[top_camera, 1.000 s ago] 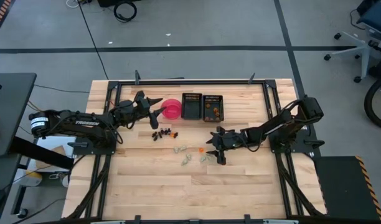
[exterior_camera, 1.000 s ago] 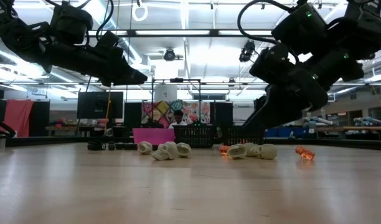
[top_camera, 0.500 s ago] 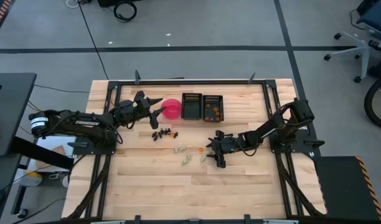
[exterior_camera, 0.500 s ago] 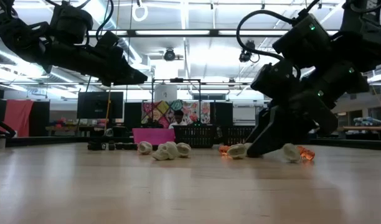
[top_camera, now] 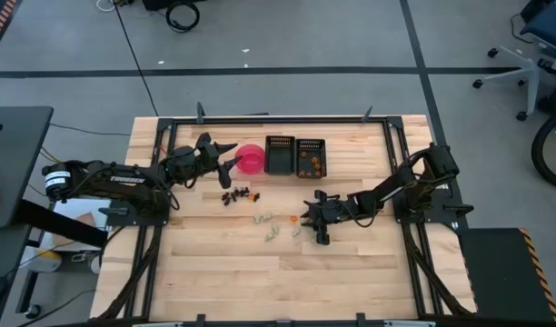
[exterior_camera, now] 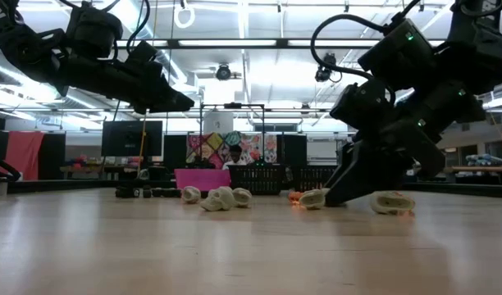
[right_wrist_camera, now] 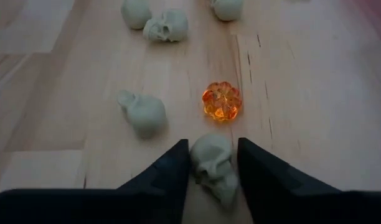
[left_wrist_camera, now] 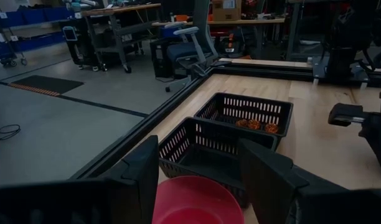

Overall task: Sort Halloween decoration
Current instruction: Put the white skull toy into the left black bin

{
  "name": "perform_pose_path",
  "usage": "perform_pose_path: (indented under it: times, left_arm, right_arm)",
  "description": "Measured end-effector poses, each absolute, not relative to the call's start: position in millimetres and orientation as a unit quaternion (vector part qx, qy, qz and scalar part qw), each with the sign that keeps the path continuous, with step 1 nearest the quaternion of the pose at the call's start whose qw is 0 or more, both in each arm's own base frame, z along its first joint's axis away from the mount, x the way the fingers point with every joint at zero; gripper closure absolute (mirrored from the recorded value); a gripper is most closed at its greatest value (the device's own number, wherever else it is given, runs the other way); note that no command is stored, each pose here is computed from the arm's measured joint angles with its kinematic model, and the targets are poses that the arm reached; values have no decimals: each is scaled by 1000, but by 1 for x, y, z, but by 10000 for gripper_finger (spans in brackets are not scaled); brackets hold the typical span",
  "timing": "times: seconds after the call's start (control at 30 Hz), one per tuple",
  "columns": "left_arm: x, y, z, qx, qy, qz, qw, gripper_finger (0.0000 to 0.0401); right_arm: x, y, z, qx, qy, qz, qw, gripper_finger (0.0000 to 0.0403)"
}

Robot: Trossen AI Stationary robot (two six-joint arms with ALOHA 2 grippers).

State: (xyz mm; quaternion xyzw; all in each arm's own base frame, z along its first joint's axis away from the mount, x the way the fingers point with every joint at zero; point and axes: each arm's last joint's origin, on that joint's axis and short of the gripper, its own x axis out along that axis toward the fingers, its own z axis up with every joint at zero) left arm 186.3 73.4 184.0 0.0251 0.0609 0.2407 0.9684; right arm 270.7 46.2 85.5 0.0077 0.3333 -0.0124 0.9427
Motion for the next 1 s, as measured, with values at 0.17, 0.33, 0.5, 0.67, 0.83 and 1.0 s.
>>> perform_pose_path:
  times: [0.17, 0.33, 0.5, 0.67, 0.83, 1.0]
  left_arm:
    - [186, 73, 184, 25, 61, 241, 968, 212]
    - [186, 73, 184, 26, 58, 241, 968, 212]
    - [186, 73, 184, 25, 59, 241, 968, 212]
    - [186, 73, 184, 25, 59, 241, 968, 212]
    - [186, 73, 184, 25, 59, 241, 968, 212]
    - [186, 73, 184, 25, 59, 241, 968, 212]
  right_arm:
    - [271, 43, 86, 8, 333, -15, 943, 302]
    - [275, 39, 93, -12, 329, -27, 944, 305]
    - [285, 30, 108, -44, 313, -71, 946, 305]
    - [300, 16, 121, -62, 301, -93, 947, 305]
    - [315, -2, 134, -84, 294, -104, 946, 305]
    - [330, -20, 141, -101, 284, -127, 945, 305]
